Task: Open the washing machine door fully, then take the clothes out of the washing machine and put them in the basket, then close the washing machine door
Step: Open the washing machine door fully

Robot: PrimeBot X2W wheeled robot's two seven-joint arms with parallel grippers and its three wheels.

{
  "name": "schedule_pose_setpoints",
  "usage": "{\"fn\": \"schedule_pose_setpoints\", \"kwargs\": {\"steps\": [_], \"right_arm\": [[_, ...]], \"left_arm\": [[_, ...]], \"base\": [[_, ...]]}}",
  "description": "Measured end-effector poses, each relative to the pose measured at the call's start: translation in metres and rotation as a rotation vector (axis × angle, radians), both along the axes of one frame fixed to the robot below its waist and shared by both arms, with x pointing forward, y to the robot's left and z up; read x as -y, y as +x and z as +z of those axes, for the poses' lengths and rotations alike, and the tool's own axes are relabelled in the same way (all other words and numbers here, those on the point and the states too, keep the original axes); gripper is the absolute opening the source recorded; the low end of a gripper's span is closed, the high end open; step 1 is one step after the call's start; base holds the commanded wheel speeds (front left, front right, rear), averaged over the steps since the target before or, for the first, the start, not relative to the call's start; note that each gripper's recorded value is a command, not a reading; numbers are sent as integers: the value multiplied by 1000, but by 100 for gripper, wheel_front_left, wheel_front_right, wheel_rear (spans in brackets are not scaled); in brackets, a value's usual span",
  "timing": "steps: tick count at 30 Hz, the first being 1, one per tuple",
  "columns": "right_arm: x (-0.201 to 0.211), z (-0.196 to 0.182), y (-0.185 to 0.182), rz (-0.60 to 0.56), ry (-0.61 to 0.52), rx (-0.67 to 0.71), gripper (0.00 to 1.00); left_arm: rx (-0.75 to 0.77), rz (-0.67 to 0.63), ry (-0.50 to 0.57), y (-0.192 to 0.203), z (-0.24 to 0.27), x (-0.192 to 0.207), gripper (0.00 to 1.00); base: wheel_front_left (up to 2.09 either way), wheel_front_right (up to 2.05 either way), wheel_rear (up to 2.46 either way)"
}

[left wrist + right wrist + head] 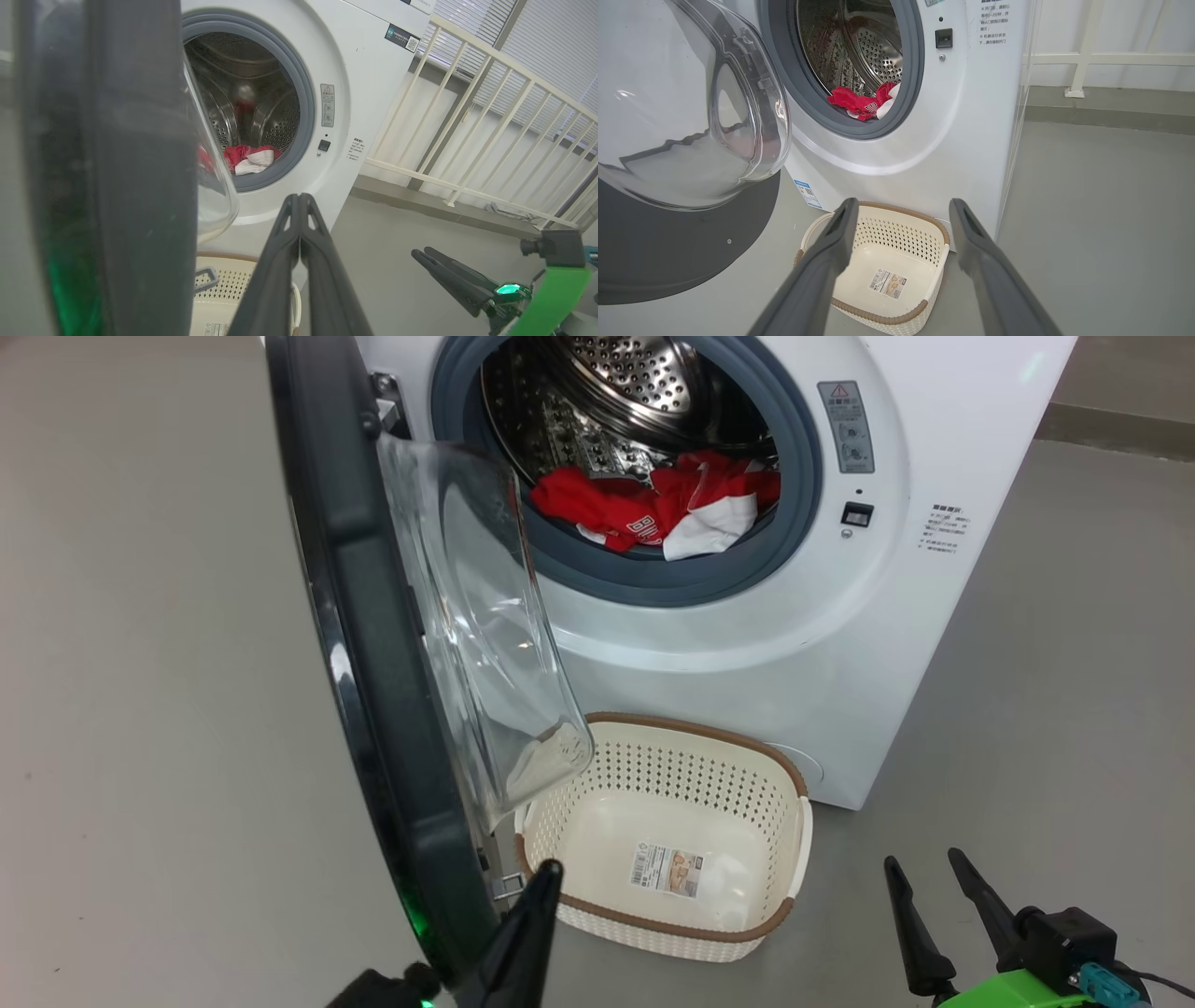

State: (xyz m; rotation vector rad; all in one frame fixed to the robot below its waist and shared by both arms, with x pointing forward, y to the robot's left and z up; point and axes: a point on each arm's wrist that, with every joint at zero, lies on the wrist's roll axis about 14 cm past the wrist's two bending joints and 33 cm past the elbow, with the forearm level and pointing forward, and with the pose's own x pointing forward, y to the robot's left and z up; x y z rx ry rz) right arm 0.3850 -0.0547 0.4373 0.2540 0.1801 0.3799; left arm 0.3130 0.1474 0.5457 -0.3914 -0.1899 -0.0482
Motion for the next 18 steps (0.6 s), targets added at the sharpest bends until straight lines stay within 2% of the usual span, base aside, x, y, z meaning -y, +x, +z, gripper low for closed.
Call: {"fn": "schedule_pose_setpoints", "kwargs": {"steps": [7, 18], "right_arm": [[-1, 2, 1, 3, -4, 7, 100], [-7, 8, 2, 20, 1, 26, 100]], "left_arm": [[-59, 77, 0, 0, -18, -25, 0], [-66, 169, -6, -5, -21, -55, 0]], "base": [[0, 0, 0], [0, 0, 0]]}}
